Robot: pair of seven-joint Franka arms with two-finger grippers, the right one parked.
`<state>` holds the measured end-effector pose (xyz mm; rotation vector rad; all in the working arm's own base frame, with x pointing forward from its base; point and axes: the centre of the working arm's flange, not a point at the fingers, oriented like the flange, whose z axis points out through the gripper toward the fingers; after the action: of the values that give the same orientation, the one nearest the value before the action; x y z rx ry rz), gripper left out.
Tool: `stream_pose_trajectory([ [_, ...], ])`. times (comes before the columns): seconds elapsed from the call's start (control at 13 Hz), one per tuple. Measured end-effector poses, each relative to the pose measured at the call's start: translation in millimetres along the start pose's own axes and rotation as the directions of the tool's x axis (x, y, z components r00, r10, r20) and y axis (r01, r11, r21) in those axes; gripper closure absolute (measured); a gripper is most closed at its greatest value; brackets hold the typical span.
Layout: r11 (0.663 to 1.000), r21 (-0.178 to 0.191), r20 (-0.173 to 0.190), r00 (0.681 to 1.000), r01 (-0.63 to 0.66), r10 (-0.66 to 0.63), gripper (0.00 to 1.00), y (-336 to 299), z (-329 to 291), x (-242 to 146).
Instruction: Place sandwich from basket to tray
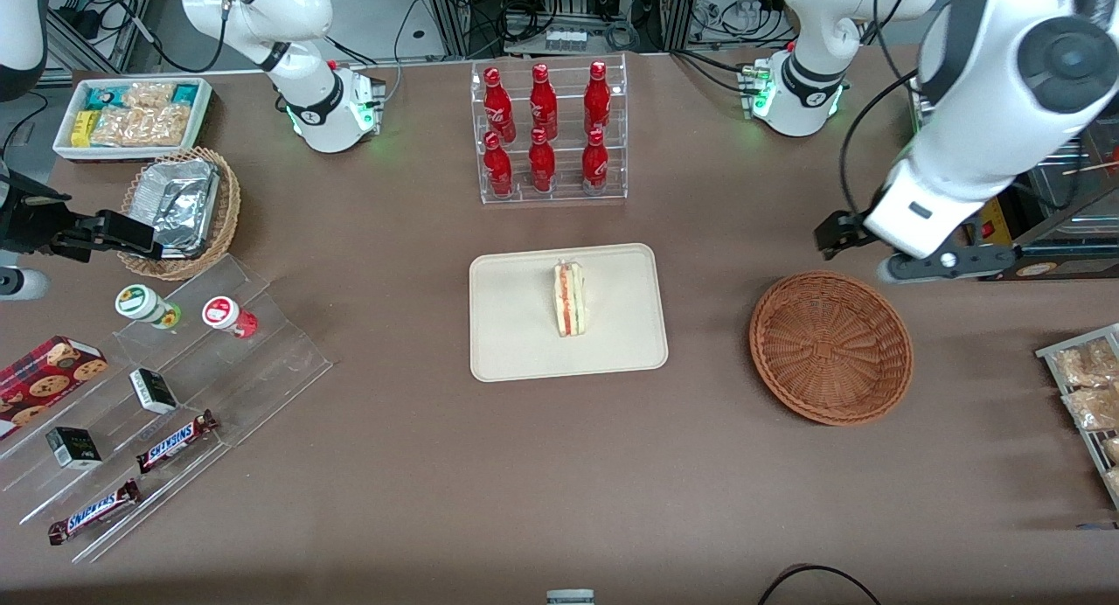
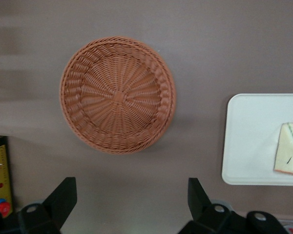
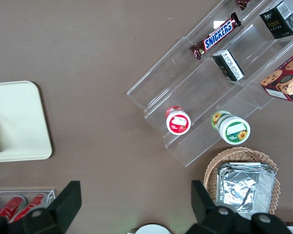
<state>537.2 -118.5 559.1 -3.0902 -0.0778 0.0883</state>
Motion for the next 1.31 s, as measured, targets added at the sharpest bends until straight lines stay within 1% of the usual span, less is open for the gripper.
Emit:
stream_pose_trajectory([
  [0.15, 1.000, 0.000, 0.003, 1.000, -0.007, 0.007, 0.00, -21, -10, -5],
  [0.31, 1.000, -0.005, -0.009, 1.000, 0.005, -0.005, 0.00, -40, -17, -6],
  [0.54, 1.000, -0.009, -0.015, 1.000, 0.011, -0.011, 0.00, -61, -20, -3],
  [0.85, 1.000, -0.015, -0.043, 0.999, 0.003, -0.004, 0.00, -86, -32, 3],
  [1.08, 0.999, -0.042, -0.060, 0.998, 0.013, -0.015, 0.00, -95, -41, 11],
  [1.31, 0.998, -0.054, -0.066, 0.998, 0.009, -0.013, 0.00, -91, -45, 16],
])
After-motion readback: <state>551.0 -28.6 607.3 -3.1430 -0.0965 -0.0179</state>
